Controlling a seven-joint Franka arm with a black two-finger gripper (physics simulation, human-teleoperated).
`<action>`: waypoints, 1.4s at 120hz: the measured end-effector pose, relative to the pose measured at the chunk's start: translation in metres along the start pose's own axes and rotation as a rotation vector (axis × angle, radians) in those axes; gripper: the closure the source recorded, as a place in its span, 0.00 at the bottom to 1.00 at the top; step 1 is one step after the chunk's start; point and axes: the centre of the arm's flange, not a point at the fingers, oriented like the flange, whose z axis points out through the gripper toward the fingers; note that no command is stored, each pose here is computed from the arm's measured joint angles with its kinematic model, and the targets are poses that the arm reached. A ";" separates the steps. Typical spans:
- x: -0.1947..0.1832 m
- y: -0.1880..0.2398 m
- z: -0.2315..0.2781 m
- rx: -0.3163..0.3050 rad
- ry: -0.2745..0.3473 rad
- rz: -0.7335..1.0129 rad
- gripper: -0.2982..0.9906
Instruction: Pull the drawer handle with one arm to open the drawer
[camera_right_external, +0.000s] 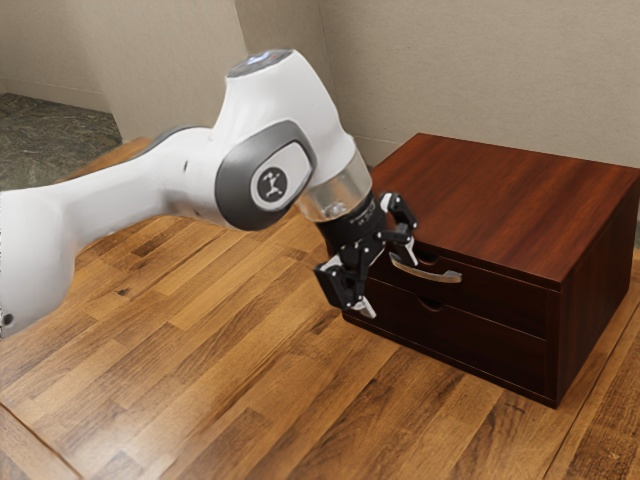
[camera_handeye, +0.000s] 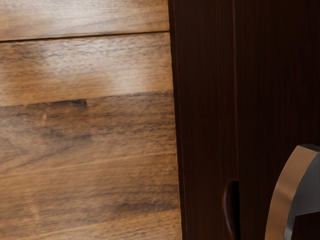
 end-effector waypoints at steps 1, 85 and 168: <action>0.000 0.000 0.000 0.000 0.000 0.000 0.23; -0.015 -0.085 -0.013 0.038 -0.024 0.010 0.79; 0.015 -0.167 -0.051 -0.029 -0.014 -0.036 0.84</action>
